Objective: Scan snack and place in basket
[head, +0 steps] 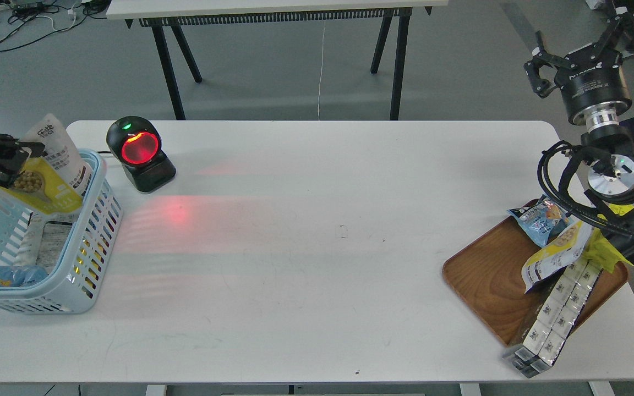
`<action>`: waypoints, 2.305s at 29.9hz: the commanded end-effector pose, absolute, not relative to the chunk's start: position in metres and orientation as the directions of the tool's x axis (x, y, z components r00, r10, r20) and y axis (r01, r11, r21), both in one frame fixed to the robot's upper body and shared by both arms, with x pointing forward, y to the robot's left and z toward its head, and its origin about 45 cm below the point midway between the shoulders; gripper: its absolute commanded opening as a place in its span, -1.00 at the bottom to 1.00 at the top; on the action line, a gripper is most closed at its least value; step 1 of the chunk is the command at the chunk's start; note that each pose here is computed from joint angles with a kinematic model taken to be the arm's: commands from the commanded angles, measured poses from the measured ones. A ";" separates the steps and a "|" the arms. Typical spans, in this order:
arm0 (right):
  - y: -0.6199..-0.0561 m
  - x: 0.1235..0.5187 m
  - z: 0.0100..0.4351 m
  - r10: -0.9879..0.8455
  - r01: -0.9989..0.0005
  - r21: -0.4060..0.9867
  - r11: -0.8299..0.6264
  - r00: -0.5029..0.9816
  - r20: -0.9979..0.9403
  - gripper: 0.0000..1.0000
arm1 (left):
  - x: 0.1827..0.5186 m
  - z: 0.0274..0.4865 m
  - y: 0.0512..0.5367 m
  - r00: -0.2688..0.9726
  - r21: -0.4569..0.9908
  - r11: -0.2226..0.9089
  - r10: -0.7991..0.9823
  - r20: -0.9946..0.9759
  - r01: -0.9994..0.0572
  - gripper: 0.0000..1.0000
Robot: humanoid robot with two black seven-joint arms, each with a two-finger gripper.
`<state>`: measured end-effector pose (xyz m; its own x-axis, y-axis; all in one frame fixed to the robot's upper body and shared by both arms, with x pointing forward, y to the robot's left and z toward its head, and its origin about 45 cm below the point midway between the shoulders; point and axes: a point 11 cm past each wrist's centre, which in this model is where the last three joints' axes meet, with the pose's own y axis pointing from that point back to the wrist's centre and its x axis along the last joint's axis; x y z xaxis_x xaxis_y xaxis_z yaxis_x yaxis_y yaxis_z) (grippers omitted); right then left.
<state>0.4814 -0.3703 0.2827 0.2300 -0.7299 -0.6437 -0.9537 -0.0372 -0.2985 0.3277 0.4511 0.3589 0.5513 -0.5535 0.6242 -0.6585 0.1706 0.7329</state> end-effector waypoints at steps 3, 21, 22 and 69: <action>-0.369 0.481 0.282 -0.729 -0.954 -0.297 -0.040 0.231 -0.644 0.98 | 0.328 0.359 0.450 0.545 0.728 0.177 -0.554 0.630 -0.662 -0.61; -0.374 0.483 0.290 -0.735 -0.950 -0.311 -0.030 0.231 -0.638 0.98 | 0.387 0.409 0.393 0.483 0.301 0.582 0.183 0.856 -0.755 0.99; -0.375 0.484 0.292 -0.734 -0.949 -0.315 -0.028 0.233 -0.637 0.98 | 0.391 0.410 0.387 0.482 0.271 0.601 0.220 0.848 -0.752 0.99; -0.370 0.494 0.296 -0.685 -0.958 -0.286 -0.027 0.226 -0.693 0.99 | 0.501 0.263 0.360 0.132 -0.185 -0.019 0.629 -0.766 -0.983 0.99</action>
